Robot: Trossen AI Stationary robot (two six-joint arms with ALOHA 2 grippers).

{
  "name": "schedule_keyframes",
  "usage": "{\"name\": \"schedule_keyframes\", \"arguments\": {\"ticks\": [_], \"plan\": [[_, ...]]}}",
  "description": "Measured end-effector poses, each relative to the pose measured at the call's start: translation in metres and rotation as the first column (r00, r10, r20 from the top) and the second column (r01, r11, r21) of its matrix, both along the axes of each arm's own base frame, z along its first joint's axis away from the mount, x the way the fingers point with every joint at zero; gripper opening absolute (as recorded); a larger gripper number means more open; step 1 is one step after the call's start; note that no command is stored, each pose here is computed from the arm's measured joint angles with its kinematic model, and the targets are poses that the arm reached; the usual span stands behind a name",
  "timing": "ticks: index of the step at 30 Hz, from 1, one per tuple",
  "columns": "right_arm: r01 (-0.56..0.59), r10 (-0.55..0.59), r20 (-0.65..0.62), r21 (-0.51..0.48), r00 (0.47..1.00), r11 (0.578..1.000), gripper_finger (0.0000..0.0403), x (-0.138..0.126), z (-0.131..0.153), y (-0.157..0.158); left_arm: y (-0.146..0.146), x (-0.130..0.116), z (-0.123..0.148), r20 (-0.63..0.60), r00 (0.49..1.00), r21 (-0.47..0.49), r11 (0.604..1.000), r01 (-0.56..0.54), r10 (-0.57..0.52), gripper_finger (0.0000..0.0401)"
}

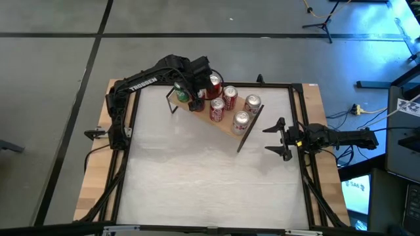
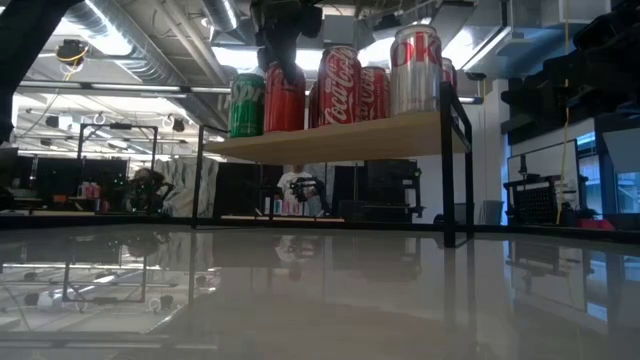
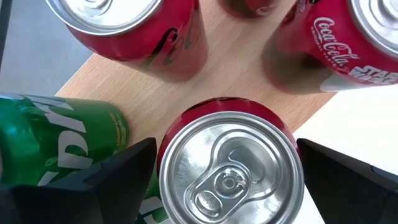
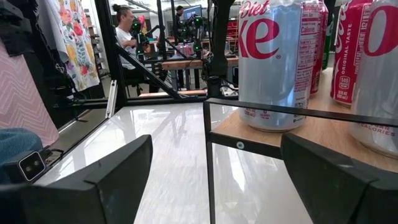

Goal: Place canned beverage on shelf
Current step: Put the red-black soda can on the shelf aligned with the other red-black soda can

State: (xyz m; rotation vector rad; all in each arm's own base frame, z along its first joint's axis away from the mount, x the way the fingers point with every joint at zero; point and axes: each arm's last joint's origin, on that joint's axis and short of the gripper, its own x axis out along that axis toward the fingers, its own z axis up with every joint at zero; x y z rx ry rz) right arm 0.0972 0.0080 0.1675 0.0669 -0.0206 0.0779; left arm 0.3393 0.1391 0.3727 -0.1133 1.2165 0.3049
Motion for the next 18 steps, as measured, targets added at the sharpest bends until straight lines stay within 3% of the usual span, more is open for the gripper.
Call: {"name": "schedule_keyframes", "arguments": {"ticks": [11,18], "plan": [[0.000,0.000,0.000,0.000,1.000,1.000,0.0349,0.0000,0.0000,0.0000,-0.0003,0.0020,-0.0022,-0.007,1.000,0.002,1.000,0.010,-0.010,0.0368],[-0.001,0.001,0.001,0.000,1.000,1.000,0.0349,0.0000,0.0001,0.0000,0.0003,0.0038,-0.0014,0.009,0.999,0.016,0.999,0.032,-0.032,0.0324]]}}
